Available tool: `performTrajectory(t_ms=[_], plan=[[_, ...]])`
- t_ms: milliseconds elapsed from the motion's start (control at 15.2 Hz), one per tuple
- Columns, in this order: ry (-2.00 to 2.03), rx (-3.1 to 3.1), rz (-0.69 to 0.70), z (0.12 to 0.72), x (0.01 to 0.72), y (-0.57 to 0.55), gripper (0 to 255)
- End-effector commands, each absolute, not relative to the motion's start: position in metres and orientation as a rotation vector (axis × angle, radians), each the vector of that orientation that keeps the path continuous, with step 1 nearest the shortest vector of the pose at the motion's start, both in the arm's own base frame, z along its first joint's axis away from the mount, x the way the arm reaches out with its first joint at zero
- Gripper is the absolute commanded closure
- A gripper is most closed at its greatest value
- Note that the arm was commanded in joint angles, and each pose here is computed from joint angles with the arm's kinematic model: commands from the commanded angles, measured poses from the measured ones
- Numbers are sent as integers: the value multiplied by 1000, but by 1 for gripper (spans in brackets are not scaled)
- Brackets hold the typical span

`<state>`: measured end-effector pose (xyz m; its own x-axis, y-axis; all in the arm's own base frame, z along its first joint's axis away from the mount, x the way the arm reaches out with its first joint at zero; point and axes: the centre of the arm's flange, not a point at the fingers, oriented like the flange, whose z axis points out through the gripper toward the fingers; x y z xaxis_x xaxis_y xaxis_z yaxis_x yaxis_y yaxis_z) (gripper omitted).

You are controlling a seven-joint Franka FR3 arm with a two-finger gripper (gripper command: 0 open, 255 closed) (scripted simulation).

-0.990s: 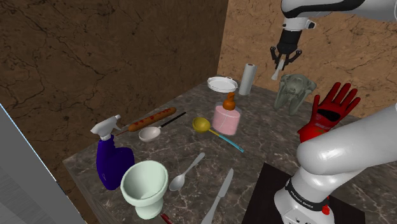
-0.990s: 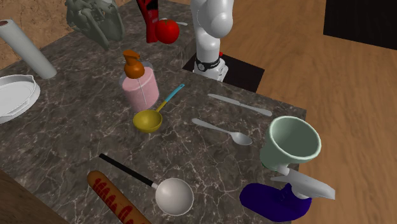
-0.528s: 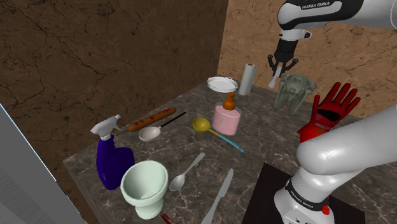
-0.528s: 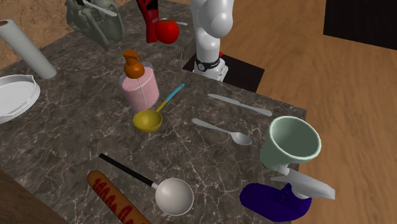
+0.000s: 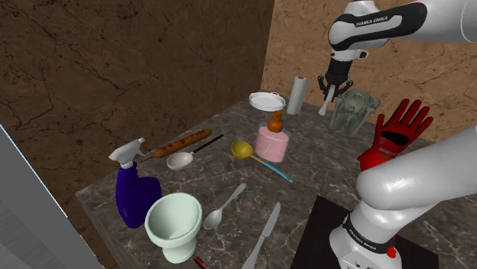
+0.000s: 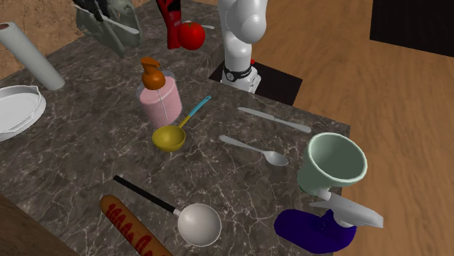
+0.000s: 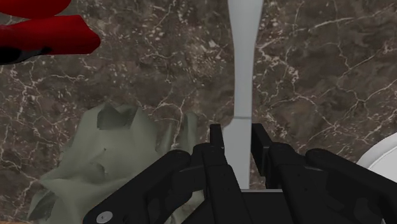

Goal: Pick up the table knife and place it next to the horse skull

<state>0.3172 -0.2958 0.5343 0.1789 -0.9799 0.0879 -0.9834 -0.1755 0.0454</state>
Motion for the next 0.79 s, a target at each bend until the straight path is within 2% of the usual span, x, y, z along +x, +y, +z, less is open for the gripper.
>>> performTrajectory(t_ms=[0, 726], plan=[[-1956, 2340, 59, 524, 316, -295, 255], [-1956, 2340, 59, 465, 316, -295, 255]])
